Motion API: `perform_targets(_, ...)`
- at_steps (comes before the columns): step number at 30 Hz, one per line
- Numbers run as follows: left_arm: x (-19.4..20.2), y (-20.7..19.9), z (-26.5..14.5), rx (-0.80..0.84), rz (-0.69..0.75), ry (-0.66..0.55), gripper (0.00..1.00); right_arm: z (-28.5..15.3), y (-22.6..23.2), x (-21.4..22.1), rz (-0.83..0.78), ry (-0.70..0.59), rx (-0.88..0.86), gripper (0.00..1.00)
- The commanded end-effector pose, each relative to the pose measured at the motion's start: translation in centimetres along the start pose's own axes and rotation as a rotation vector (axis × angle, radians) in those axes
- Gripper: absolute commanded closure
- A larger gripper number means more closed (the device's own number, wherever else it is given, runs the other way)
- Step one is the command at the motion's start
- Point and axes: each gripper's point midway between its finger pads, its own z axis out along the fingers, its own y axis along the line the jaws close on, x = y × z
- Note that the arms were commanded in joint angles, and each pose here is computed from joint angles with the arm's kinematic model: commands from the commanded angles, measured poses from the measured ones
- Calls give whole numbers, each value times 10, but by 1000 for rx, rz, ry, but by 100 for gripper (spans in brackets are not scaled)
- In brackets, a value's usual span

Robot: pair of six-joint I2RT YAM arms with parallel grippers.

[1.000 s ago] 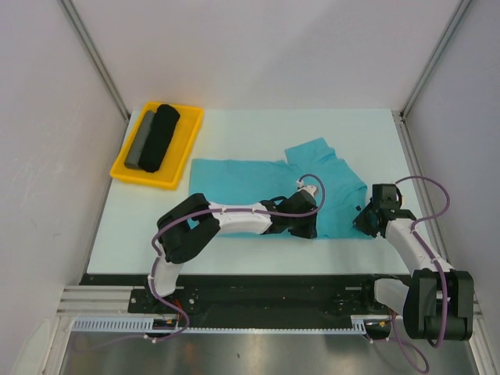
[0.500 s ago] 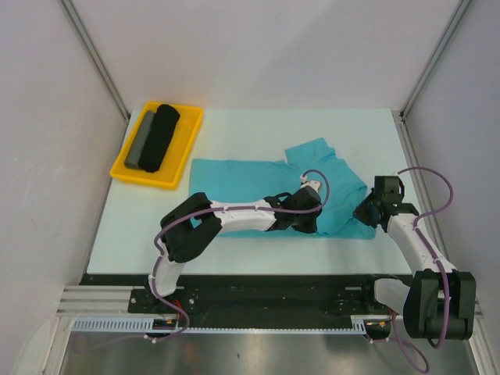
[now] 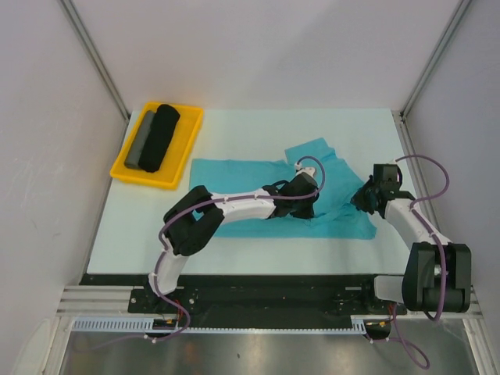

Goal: Roll the t-shirts
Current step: Fold the T-shirt at the center of the board.

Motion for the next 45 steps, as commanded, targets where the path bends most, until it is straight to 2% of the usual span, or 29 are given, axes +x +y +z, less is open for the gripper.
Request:
perform_targets(1, -41, 8, 4, -7, -10, -73, 100, 7, 30, -37, -3, -89, -102, 100)
perform_targets(9, -82, 15, 19, 5, -15, -139, 100, 28, 48, -56, 15, -119, -167, 100)
perform_targets(17, -95, 24, 25, 8, -40, -158, 99, 44, 41, -67, 58, -136, -166, 100)
perform_targets(18, -100, 27, 22, 9, -46, -167, 96, 45, 42, -66, 58, -129, -170, 100)
perform_targets(19, -105, 30, 17, -3, -51, -180, 86, 45, 44, -68, 56, -137, -182, 100)
perform_targets(21, -110, 43, 10, -26, -64, -188, 77, 47, 49, -72, 49, -148, -209, 100)
perform_targets(22, -114, 47, 5, -32, -69, -198, 66, 48, 49, -74, 49, -155, -210, 100)
perform_targets(23, -117, 53, -5, -46, -75, -210, 60, 50, 49, -74, 47, -155, -210, 100)
perform_targets(25, -126, 69, -19, -78, -90, -236, 53, 51, 46, -76, 60, -151, -215, 97)
perform_targets(26, -128, 80, -34, -111, -101, -256, 52, 50, 47, -79, 56, -156, -224, 85)
perform_targets(28, -132, 104, -51, -167, -142, -275, 52, 46, 45, -83, 23, -171, -194, 73)
perform_targets(29, -121, 126, -57, -228, -162, -271, 52, 42, 49, -86, 4, -178, -189, 65)
perform_targets(31, -129, 148, -87, -271, -223, -315, 53, 32, 58, -84, -70, -202, -154, 58)
perform_targets(32, -113, 166, -92, -313, -242, -291, 53, 26, 63, -84, -94, -207, -140, 52)
perform_targets(33, -122, 180, -110, -337, -277, -330, 53, 20, 66, -88, -117, -244, -116, 52)
perform_targets(35, -101, 209, -124, -431, -315, -294, 54, 13, 87, -70, -193, -234, -136, 52)
perform_targets(36, -105, 225, -141, -488, -349, -331, 55, 9, 95, -71, -214, -249, -140, 52)
perform_targets(39, -78, 267, -170, -633, -412, -313, 56, 7, 125, -49, -316, -234, -164, 53)
perform_targets(45, -42, 322, -200, -763, -516, -274, 57, 28, 161, 10, -506, -152, -151, 62)
